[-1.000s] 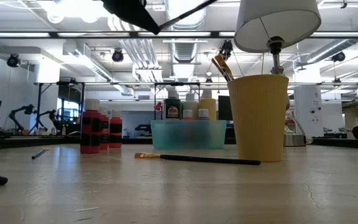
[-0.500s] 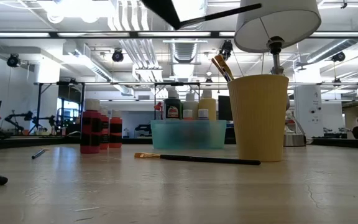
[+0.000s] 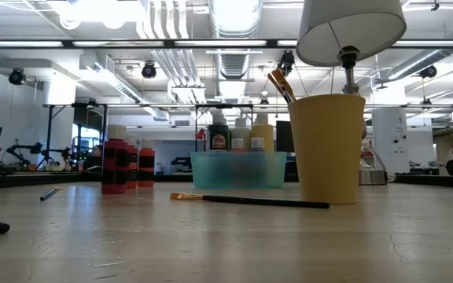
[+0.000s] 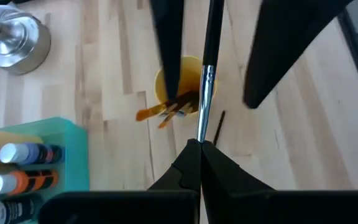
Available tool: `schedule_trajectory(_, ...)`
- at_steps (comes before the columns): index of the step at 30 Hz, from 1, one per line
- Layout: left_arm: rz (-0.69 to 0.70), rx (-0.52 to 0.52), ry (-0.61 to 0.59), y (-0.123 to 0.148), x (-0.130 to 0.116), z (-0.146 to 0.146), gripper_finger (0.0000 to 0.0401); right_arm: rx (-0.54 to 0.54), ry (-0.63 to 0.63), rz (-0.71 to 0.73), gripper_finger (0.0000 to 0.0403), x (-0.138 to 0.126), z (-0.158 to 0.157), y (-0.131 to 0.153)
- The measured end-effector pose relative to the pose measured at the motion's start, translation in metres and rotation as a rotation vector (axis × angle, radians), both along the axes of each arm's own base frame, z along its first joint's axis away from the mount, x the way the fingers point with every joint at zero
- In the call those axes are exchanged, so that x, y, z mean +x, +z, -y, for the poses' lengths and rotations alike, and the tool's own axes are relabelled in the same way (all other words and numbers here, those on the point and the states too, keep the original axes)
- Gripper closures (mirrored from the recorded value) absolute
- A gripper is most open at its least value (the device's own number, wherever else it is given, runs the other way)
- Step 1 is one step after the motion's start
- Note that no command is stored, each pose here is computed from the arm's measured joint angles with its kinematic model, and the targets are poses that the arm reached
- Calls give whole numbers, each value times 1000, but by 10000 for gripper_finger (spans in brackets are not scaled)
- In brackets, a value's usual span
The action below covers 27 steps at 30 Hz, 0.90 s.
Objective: Pick & Place Paint Supplies
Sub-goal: Put the silver paintbrush into the yellow cup
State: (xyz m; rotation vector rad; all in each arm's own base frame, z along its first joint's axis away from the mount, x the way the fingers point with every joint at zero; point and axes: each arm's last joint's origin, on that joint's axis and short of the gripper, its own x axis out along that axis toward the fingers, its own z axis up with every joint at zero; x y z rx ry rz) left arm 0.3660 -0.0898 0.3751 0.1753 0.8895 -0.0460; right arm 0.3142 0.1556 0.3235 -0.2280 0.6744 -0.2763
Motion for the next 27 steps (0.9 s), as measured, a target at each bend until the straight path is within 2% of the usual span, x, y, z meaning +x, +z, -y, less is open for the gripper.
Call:
schedule_trajectory(5, 2, -41, -30, 3, 0, 2, 401, -7, -9, -2, 201, 2, 4, 0)
schedule_trajectory(11, 5, -43, -32, 3, 0, 2, 401, -18, 0, -7, 223, 2, 4, 0)
schedule_trajectory(18, 38, -65, -47, 8, 2, 3, 401, -22, 3, -9, 268, 2, 5, 0)
schedule_trajectory(25, 54, -63, -41, 10, 2, 2, 401, -32, 25, -21, 337, 3, 4, 0)
schedule_trajectory(27, 52, -60, -40, 10, 2, 2, 401, -33, 29, -23, 341, 3, 4, 0)
